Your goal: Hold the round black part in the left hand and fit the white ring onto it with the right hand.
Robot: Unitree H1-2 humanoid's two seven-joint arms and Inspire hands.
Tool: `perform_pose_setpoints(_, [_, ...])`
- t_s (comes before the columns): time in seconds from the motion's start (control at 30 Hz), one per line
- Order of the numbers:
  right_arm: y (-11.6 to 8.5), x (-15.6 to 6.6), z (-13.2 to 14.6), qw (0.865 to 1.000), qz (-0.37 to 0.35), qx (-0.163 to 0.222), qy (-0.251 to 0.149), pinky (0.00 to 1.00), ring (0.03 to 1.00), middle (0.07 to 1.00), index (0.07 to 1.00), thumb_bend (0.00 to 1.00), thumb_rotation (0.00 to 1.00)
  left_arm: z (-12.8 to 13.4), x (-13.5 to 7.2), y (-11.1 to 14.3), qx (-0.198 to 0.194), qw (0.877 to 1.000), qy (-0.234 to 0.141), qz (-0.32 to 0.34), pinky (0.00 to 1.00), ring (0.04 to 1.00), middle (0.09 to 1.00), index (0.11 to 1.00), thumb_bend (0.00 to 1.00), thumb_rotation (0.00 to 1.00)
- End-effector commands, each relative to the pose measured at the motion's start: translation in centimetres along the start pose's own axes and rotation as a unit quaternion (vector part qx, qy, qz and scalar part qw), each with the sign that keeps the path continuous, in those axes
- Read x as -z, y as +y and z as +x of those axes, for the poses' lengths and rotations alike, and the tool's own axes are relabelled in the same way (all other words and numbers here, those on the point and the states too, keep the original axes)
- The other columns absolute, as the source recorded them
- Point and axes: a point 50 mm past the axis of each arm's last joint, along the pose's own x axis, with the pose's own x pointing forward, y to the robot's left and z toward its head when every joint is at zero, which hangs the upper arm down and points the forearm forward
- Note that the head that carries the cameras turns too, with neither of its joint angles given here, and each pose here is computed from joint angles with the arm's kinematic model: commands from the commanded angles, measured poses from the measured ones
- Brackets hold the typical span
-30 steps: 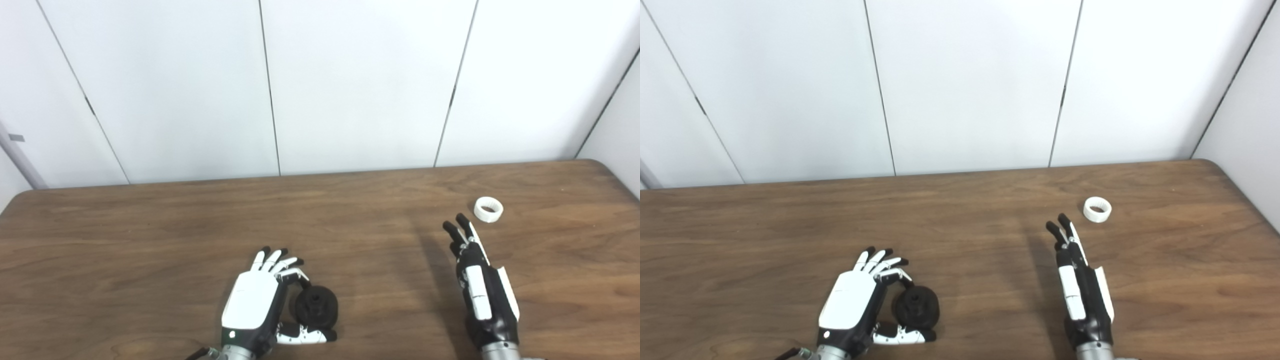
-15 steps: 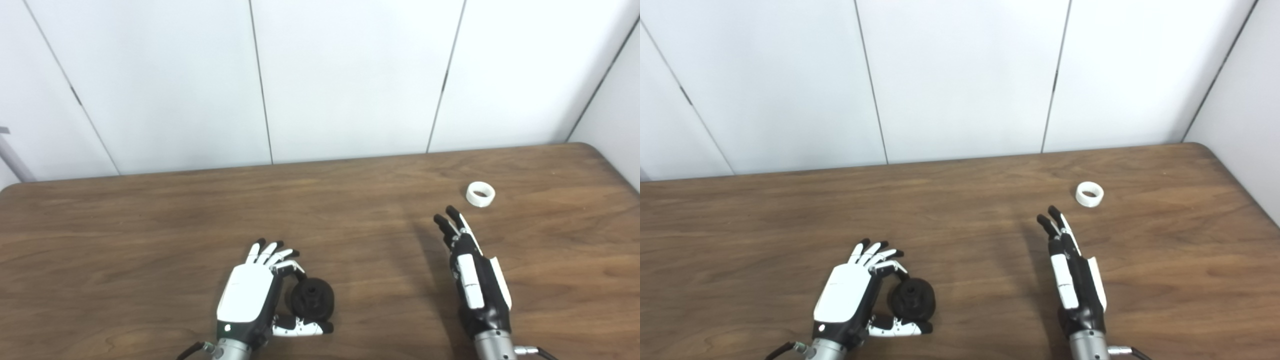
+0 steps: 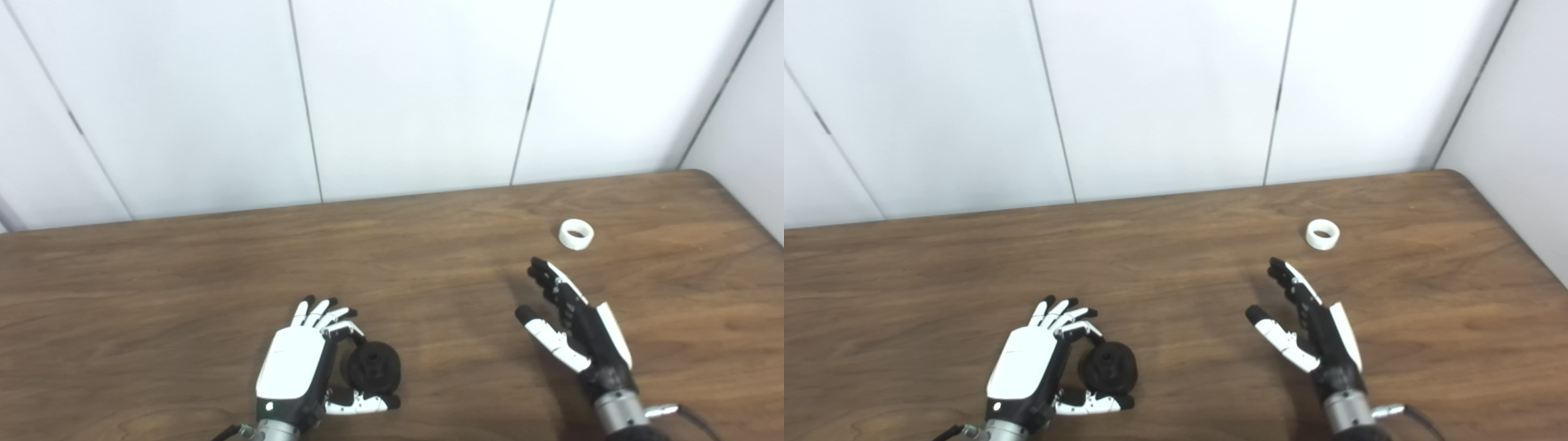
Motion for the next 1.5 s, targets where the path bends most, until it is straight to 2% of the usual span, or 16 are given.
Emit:
perform_pose_setpoints(0.0, [-1.5,-2.3,1.6,0.998,-0.040,0.006,-0.037,0.90,0.898,0.886,0.870,0.69,0.45,-1.2,0.5,-0.9,0.015,1.000,0.004,0.004,1.00,0.916,0.811,0.484,0.52,0.05])
perform_pose_setpoints(0.1, [-3.3,-2.9,2.7,0.995,-0.091,0.017,-0.028,0.89,0.896,0.880,0.856,0.76,0.39,-1.2,0.6,-0.8,0.016,1.000,0.002,0.007,1.00,0.913,0.810,0.484,0.52,0.05])
perform_pose_setpoints(0.23, [-5.8,-4.2,4.2,0.989,-0.148,0.020,-0.023,0.97,0.956,0.914,0.857,0.80,0.33,-1.2,0.8,-0.8,0.017,1.000,0.002,0.008,1.00,0.911,0.809,0.484,0.52,0.05])
perform_pose_setpoints(0.37, [-8.0,-5.5,5.7,0.974,-0.226,0.020,-0.031,0.99,0.987,0.934,0.842,0.83,0.28,-1.3,0.9,-0.8,0.018,1.000,0.003,0.015,1.00,0.908,0.809,0.484,0.53,0.06])
perform_pose_setpoints(0.6, [-10.5,-6.8,8.3,0.955,-0.294,0.019,-0.031,1.00,1.000,0.970,0.793,0.89,0.23,-1.4,1.0,-1.0,0.018,1.000,0.004,0.013,1.00,0.905,0.806,0.484,0.53,0.05])
perform_pose_setpoints(0.77, [-11.3,-7.8,10.3,0.941,-0.338,0.018,-0.026,1.00,1.000,0.994,0.769,0.91,0.20,-1.6,1.0,-1.0,0.019,1.000,0.004,0.015,1.00,0.902,0.802,0.484,0.52,0.05])
perform_pose_setpoints(1.0, [-12.1,-8.2,13.0,0.920,-0.391,0.021,-0.014,1.00,1.000,1.000,0.744,0.92,0.23,-1.8,1.2,-0.8,0.023,1.000,0.006,0.015,1.00,0.907,0.801,0.484,0.52,0.06])
perform_pose_setpoints(1.33, [-12.5,-10.2,17.1,0.882,-0.469,-0.025,0.031,1.00,1.000,1.000,0.776,0.93,0.26,-2.4,1.3,-0.6,0.024,1.000,0.006,0.011,1.00,0.911,0.805,0.484,0.52,0.05])
perform_pose_setpoints(1.47, [-12.5,-11.5,18.9,0.862,-0.500,-0.054,0.057,1.00,1.000,1.000,0.789,0.92,0.28,-2.5,1.3,-0.6,0.025,1.000,0.004,0.012,1.00,0.908,0.802,0.485,0.52,0.05])
